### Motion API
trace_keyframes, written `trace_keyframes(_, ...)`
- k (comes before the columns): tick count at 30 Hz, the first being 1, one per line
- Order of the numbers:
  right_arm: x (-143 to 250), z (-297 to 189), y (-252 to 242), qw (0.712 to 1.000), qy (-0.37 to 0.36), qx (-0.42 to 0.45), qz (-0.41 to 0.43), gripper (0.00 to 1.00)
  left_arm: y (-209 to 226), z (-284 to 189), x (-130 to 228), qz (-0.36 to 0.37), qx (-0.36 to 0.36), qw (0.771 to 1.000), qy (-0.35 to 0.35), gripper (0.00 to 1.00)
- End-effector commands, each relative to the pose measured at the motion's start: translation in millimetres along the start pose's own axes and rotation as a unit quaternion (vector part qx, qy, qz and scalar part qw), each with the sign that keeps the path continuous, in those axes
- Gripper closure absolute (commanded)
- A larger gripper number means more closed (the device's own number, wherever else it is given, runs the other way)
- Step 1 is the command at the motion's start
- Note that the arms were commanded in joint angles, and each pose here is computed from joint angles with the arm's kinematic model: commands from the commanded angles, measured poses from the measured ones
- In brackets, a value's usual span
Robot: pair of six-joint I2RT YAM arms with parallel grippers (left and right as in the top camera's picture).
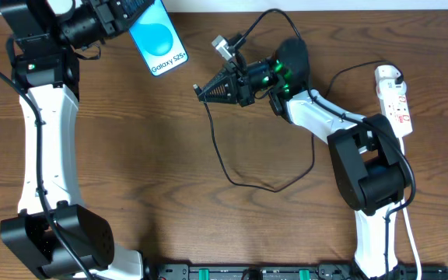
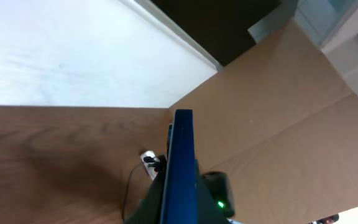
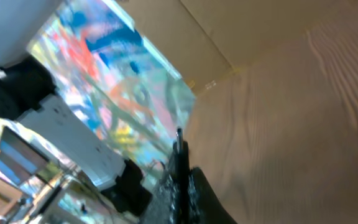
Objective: Plug charger to phone and switch on socket
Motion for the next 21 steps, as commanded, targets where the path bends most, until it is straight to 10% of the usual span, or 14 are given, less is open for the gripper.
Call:
trace_keyframes(1,-0.7,7.1,7.8,0.997,0.004,-0.008,0.076,0.99,-5.6,-2.3,-5.7,-0.003,0.009,1.000,-0.004,0.93)
trace_keyframes(21,-12.9,22.4,37.3,0.994,-0.063,-0.045,0.077,0.99,-7.0,-0.9,-6.1,-0.008,0.012,1.000,-0.004,0.93)
Point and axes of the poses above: each gripper's point midway between its finger pads, its own z axis out along the fingers, its own y axis along the line the jaws close on, x = y × z, the point moved 8 cm from there along -z, back along the fingers, and after that the axes turned 10 degrees about z, right-handed, at the moved point
